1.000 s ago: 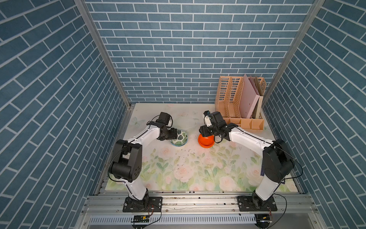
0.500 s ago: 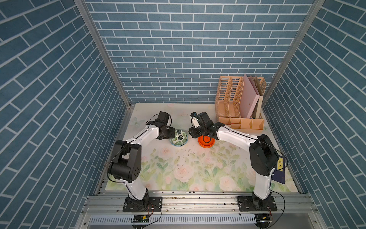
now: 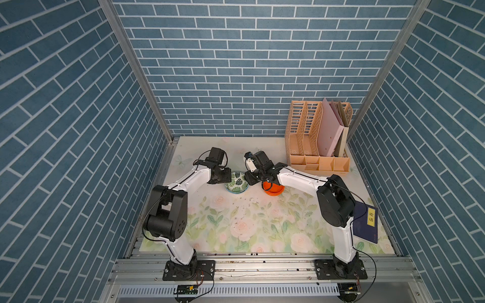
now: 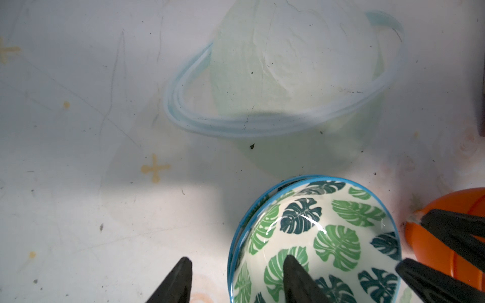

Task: Stack the bowls
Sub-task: Place the bowl at the center of the board.

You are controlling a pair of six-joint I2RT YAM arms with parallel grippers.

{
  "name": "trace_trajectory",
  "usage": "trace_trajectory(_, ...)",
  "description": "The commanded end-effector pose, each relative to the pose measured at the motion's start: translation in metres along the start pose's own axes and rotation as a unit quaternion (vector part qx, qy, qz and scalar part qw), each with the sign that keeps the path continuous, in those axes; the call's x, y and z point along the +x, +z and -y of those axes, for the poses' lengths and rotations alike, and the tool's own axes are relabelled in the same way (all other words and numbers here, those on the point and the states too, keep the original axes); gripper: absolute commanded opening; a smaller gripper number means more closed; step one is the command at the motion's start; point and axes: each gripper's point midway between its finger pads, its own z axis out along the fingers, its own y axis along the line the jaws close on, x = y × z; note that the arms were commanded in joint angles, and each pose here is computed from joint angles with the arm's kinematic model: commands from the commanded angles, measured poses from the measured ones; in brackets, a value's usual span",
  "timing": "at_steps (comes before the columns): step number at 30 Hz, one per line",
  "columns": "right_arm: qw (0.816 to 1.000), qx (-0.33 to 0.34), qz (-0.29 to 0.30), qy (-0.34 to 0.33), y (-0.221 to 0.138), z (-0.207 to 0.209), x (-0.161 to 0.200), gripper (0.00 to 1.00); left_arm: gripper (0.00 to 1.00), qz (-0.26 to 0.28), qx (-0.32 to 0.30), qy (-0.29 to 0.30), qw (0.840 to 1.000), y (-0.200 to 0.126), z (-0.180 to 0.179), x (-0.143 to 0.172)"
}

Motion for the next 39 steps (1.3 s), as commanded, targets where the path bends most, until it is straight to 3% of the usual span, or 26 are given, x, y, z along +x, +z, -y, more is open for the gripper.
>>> trace_trajectory(1,1.000,-0.002,-0.007,0.007,0.008,-0.002,0.001,0.39,0.56,0.002,0.003,0.000,1.000,0.002,0.001,-0.005)
trace_trajectory(7,1.000,0.001,-0.013,0.008,0.014,0.000,0.005,0.30,0.54,0.001,0.003,0.001,1.000,0.003,0.001,-0.005)
trace_trajectory(16,1.000,0.000,-0.014,0.008,0.013,0.000,0.005,0.24,0.50,-0.001,0.002,0.002,1.000,0.006,0.001,-0.006)
trace_trajectory(39,1.000,0.002,-0.005,0.005,0.008,-0.002,-0.007,0.29,0.50,-0.011,0.000,0.000,1.000,0.017,0.000,-0.006)
